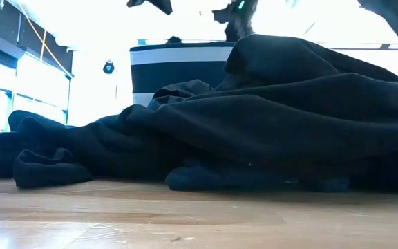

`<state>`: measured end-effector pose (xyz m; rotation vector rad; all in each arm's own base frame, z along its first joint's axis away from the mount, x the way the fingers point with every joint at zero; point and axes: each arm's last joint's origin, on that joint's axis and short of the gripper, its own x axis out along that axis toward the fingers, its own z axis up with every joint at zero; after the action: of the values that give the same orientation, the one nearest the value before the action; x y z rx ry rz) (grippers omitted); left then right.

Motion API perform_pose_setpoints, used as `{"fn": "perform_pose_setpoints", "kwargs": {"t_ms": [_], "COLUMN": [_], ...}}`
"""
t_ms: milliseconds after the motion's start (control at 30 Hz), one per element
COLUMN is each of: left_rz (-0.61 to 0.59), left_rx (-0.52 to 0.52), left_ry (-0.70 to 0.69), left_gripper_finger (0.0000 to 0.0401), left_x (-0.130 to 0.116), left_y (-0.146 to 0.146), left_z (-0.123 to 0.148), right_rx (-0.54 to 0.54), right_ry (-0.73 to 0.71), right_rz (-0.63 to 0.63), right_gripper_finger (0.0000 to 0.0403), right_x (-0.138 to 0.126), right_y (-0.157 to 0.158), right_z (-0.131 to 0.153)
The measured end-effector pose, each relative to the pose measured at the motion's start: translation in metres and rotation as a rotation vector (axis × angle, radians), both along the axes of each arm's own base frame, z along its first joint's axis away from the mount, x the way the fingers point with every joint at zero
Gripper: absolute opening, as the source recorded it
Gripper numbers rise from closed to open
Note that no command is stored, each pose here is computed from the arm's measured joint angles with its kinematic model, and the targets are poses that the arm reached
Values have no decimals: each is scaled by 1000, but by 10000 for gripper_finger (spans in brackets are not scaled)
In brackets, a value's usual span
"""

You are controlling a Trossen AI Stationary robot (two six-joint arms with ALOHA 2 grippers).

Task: Sort clothes
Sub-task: Put the blue shirt into the blue bin, then put the black shirt into the blue bin

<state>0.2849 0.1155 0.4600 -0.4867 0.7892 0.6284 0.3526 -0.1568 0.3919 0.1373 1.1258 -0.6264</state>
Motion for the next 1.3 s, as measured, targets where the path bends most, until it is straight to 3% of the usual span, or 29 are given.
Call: {"fn": "perform_pose_setpoints", "kwargs": {"t_ms": [200,367,467,600,733,1033,1167,1300], "left_rz": [56,63,61,97,63,-23,-33,-43], "left_rx": [125,101,85,96,96,146,38,-127], "left_ry": [-53,-53,-24,32,2,0,56,216], "left_gripper_finger": [26,26,26,26,26,26,26,26], "left_x": [-17,-20,-21,-27,-34,-40,-33,-21], "left_y": [-43,-66,-79,-94,-108,-129,-137,-143], "left_z": [22,22,19,15,18,20,1,-40], "right_rx": [94,246,326,333,274,67,12,-37], "right_ry": [192,299,321,332,262,-224,-403,-490], "right_rz": [48,41,35,66,63,30,72,118], "right_gripper_finger": [145,145,145,145,145,145,145,145], "right_x": [50,67,72,73,63,2,-32,-57], "right_y": [-40,-60,-65,-64,-58,-8,27,55], "right_z": [-95,-165,-190,-193,-152,16,69,98]}}
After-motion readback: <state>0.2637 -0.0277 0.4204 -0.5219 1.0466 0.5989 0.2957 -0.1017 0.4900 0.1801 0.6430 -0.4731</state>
